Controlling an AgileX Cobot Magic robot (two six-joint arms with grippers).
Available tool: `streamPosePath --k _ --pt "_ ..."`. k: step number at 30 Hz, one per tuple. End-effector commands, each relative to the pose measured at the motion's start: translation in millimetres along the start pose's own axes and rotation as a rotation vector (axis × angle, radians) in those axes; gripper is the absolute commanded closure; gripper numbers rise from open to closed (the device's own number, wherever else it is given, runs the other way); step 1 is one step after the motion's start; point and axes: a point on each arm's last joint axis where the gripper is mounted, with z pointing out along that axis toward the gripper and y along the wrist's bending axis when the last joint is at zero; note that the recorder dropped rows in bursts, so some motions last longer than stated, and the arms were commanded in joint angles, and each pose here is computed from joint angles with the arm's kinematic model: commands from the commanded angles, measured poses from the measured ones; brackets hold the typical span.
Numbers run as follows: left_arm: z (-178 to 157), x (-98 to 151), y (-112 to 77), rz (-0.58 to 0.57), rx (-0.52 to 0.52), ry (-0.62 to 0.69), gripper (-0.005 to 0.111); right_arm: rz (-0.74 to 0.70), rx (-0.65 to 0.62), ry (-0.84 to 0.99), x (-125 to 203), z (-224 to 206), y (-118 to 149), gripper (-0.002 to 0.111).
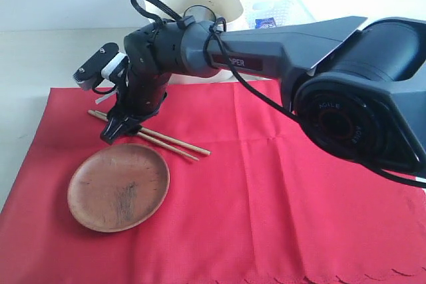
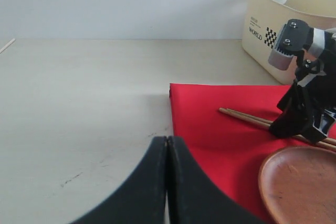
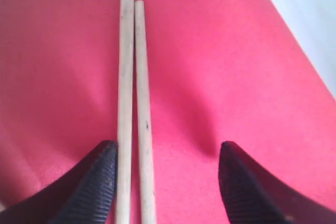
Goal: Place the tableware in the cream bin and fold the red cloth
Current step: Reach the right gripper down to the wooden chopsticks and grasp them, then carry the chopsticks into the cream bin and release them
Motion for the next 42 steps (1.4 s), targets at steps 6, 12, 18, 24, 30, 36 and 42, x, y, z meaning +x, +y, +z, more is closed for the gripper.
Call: streamPosePath --k 6,12,18,24,30,36,42 --pt "0 0 0.3 0.004 -0.004 -0.008 0.107 0.000 -0.023 0.098 13 14 2 0.065" --pt "0 0 0.3 0.004 -0.004 -0.008 0.107 0.005 -0.034 0.102 12 10 3 0.102" --pt "0 0 0.3 0.004 -0.004 -0.008 0.107 0.007 -0.030 0.076 5 -2 1 0.108" --pt "0 0 0.3 0.004 -0.004 -0.008 0.107 0.006 -0.014 0.008 -10 -34 -2 0.108" --pt "0 0 0.3 0.004 -0.004 -0.008 0.107 -0.015 0.010 -0.080 -28 -78 -6 0.108" --pt "0 0 0.3 0.004 -0.004 -0.008 0.107 -0.036 0.069 -0.222 -46 -129 -12 0.108" --pt "0 0 0.3 0.004 -0.004 -0.008 0.107 -0.030 0.129 -0.404 -61 -177 -23 0.108"
